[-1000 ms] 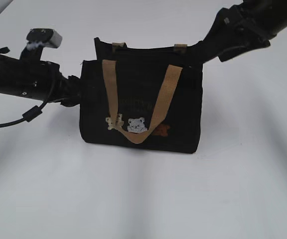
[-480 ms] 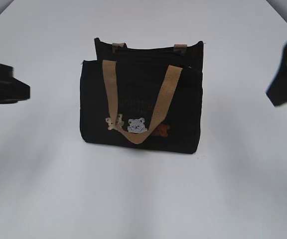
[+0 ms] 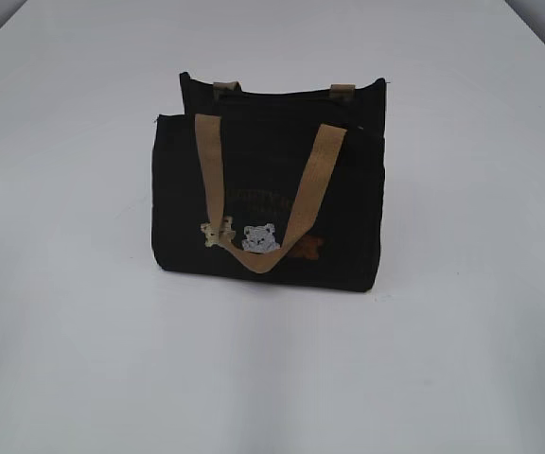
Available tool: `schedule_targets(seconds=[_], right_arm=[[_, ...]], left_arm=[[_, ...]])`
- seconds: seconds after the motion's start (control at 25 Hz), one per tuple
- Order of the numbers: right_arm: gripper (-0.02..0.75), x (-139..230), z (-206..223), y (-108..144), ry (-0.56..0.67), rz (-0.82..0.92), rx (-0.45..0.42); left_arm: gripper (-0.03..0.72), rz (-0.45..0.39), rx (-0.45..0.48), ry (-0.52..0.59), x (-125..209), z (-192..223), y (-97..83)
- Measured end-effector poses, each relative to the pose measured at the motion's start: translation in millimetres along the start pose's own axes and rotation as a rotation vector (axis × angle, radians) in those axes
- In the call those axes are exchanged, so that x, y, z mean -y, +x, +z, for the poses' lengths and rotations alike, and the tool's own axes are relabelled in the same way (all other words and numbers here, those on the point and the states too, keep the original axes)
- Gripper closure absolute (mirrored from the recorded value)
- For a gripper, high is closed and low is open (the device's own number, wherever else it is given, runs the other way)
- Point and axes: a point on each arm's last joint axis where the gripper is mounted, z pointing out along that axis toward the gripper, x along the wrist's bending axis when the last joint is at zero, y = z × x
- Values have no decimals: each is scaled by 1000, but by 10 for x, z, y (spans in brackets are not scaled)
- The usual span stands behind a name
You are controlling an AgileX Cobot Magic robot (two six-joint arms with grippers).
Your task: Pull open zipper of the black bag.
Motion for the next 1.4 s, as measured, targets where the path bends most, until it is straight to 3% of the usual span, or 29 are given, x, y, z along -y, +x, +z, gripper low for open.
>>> schedule_targets(seconds=[0.12,0.4,0.72,0.88,1.4], right_arm=[[246,243,0,19,-89,-3,8],[265,492,-75,46,-304,-30,27],[327,681,-210,70,-480,-39,41],[330,828,-287,87,-594,-45,51],[335,858,-290,88,-614,-46,53]], left_arm=[[480,50,-60,39,265,-133,35],[480,74,-82,-33,638,-222,43],[480,104,-88,-215,834,-448,6],[480,104,-89,-220,839,-451,6],[480,103,-85,-222,841,-453,2]])
